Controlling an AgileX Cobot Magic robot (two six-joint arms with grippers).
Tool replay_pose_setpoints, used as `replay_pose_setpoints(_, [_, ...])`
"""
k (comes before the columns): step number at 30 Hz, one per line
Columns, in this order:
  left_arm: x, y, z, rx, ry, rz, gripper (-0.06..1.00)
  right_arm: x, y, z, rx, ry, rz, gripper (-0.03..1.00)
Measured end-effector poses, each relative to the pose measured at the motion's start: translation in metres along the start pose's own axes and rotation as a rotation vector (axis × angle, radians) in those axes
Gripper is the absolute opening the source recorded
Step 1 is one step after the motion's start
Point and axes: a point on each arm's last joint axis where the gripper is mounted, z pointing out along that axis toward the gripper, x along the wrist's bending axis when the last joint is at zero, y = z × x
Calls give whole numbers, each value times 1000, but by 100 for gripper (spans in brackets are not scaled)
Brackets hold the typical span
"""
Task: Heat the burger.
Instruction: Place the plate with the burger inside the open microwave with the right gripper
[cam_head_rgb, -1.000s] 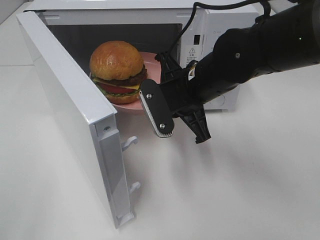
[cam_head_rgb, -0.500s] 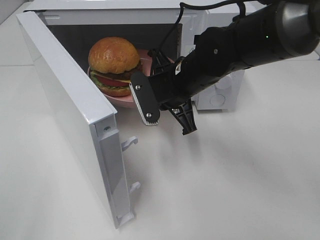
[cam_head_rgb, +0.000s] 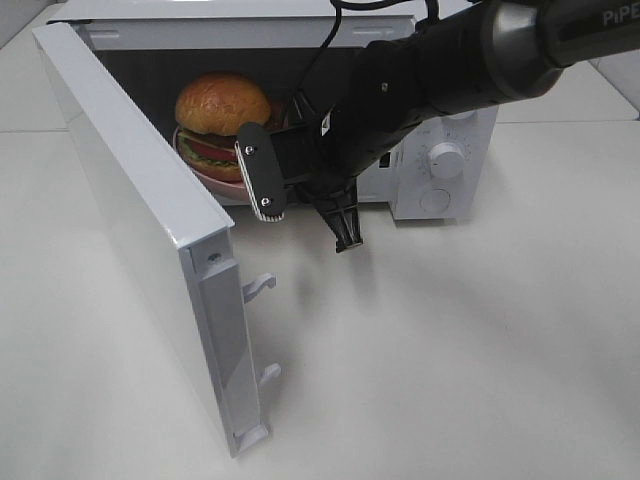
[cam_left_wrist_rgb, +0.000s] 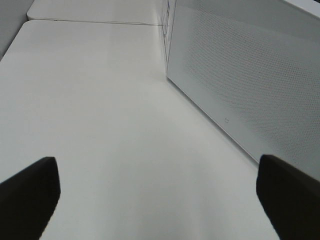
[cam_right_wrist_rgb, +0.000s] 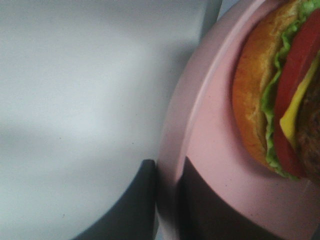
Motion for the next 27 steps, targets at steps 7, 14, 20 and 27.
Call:
replay_pose_setpoints(7, [0, 0, 0, 0, 0, 0, 99, -15, 0, 7, 21, -20, 38, 4])
replay_pose_setpoints(14, [0, 0, 0, 0, 0, 0, 99, -33, -2, 17, 67, -31, 72, 5])
replay_pose_setpoints(20, [0, 0, 0, 0, 0, 0, 99, -38, -3, 31, 94, -24, 102, 5])
replay_pose_setpoints(27, [0, 0, 0, 0, 0, 0, 99, -41, -6, 42, 126, -29, 119, 5])
